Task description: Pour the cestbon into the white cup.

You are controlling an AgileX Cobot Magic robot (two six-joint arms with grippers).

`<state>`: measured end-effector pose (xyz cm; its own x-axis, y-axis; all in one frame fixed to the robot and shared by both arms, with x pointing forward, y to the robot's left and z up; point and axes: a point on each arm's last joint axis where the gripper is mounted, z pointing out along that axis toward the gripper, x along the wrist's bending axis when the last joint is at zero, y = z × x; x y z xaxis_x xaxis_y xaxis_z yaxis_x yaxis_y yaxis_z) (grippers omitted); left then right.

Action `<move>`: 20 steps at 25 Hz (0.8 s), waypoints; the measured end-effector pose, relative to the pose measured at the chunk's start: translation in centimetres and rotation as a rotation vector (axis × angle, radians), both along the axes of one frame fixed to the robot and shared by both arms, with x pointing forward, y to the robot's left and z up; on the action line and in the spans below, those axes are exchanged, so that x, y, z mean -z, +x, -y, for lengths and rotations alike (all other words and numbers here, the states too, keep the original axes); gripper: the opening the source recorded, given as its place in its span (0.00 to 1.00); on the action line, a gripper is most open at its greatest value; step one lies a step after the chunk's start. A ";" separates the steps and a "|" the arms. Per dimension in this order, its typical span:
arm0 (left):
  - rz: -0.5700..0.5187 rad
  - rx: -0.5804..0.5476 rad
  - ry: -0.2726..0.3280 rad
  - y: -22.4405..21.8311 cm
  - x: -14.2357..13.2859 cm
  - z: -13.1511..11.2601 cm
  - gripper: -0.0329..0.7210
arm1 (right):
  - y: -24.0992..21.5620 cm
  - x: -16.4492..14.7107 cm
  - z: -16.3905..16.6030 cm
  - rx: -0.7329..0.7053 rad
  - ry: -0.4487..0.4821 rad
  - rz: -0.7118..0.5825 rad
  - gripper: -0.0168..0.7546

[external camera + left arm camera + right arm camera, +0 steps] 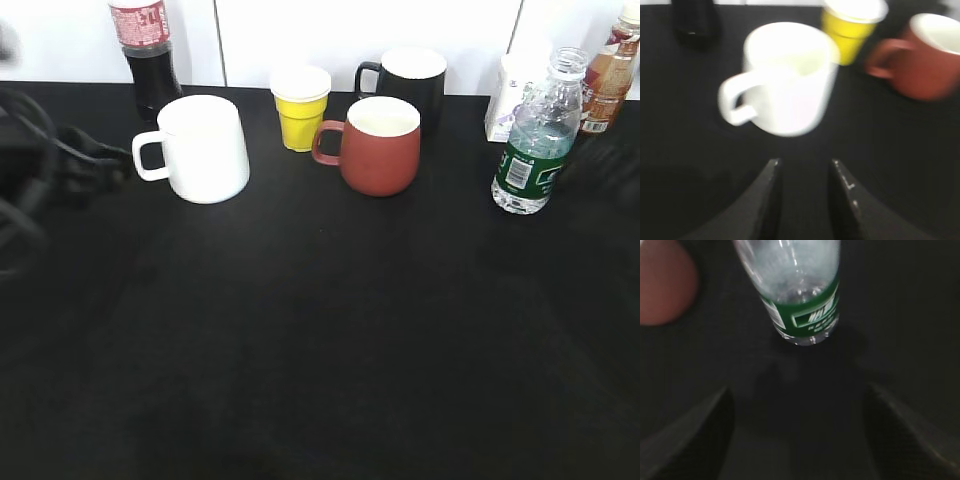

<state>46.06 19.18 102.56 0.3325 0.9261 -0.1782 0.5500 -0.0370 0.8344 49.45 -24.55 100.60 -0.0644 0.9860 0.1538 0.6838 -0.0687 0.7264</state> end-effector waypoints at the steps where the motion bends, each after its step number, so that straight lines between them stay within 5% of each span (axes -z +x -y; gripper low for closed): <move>1: -0.019 0.022 0.018 -1.5 -1.2 0.0 0.36 | -0.8 -2.0 0.2 -0.003 -0.005 -0.009 0.78; 6: -0.021 0.013 0.033 -10.6 -6.2 -4.7 0.36 | -12.1 -10.1 2.5 -0.030 -0.006 0.116 0.78; 9: 0.025 -0.015 0.014 -16.0 -7.0 -8.3 0.36 | -20.2 -11.2 4.1 -0.041 0.004 0.182 0.78; 13: 0.076 0.005 0.042 -20.7 -5.3 -11.3 0.36 | -26.9 -9.1 5.7 -0.029 -0.009 0.266 0.77; 16: 0.110 0.046 0.079 -21.5 -3.9 -11.7 0.36 | -27.1 -5.2 5.7 -0.030 -0.022 0.226 0.76; 20: 0.109 0.127 0.138 -21.6 -3.3 -11.3 0.36 | -26.2 -4.7 5.6 -0.026 -0.019 0.279 0.76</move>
